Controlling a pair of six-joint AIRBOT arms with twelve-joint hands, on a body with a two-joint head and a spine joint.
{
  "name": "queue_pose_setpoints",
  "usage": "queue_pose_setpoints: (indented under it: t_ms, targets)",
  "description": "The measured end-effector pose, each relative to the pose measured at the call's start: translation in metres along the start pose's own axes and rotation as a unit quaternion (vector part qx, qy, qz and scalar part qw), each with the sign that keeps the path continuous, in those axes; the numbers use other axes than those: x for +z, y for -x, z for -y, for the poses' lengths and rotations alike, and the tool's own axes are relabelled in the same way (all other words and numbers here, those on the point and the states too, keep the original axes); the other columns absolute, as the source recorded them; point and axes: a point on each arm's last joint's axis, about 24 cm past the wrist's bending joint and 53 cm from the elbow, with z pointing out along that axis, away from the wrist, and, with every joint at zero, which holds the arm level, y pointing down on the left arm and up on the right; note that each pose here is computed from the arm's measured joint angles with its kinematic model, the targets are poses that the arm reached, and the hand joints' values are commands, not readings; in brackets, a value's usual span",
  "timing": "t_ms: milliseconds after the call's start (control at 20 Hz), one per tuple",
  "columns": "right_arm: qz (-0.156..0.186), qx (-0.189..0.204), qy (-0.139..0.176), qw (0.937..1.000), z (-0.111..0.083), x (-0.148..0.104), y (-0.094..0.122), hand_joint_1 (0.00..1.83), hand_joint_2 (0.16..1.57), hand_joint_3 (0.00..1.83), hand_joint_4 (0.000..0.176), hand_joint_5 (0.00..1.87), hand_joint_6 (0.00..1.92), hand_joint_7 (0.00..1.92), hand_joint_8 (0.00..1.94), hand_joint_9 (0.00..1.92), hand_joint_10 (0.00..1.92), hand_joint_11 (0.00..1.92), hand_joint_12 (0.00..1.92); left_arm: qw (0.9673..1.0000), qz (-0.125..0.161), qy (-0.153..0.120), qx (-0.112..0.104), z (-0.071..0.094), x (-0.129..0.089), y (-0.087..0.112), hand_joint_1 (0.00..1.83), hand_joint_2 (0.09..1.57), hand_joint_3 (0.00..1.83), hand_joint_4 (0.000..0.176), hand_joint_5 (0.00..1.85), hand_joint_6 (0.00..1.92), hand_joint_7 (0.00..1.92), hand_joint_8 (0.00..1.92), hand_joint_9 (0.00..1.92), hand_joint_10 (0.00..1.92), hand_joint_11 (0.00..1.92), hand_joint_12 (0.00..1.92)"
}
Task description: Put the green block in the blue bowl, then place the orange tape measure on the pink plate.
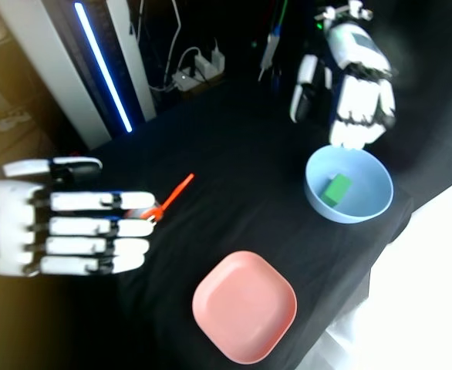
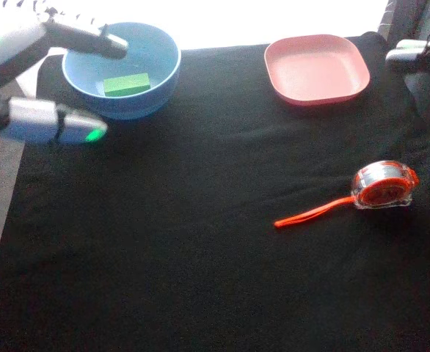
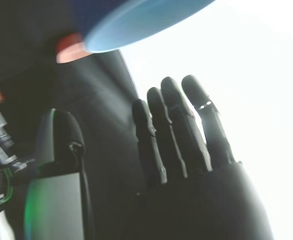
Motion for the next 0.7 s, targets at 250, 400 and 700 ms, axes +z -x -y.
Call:
queue_pose_setpoints:
  t_ms: [250, 400, 700]
  targets:
    - [-0.019, -0.005, -0.027, 0.9994, 0.014, 0.000, -0.011, 1.03, 0.88, 0.00, 0.000, 0.51, 0.00, 0.40, 0.01, 0.47, 0.02, 0.11, 1.06, 0.9997, -0.003, 0.016, -0.019, -0.005, -0.049, -0.010, 0.59, 0.92, 0.00, 0.069, 0.37, 0.00, 0.26, 0.00, 0.15, 0.00, 0.00, 0.46]
    - [-0.027, -0.002, -0.034, 0.9991, 0.020, 0.002, -0.019, 1.09, 0.89, 0.00, 0.000, 0.64, 0.01, 0.55, 0.02, 0.59, 0.04, 0.15, 1.15, 0.9990, 0.009, 0.031, -0.031, -0.013, -0.058, -0.009, 0.62, 0.92, 0.00, 0.091, 0.36, 0.00, 0.25, 0.00, 0.15, 0.00, 0.00, 0.57]
    - [-0.038, 0.006, -0.038, 0.9985, 0.028, 0.006, -0.033, 1.14, 0.94, 0.00, 0.000, 0.92, 0.01, 0.79, 0.04, 0.69, 0.28, 0.26, 1.32, 0.9980, 0.016, 0.044, -0.042, -0.020, -0.064, -0.012, 0.60, 0.85, 0.00, 0.087, 0.37, 0.00, 0.27, 0.00, 0.18, 0.00, 0.00, 0.82]
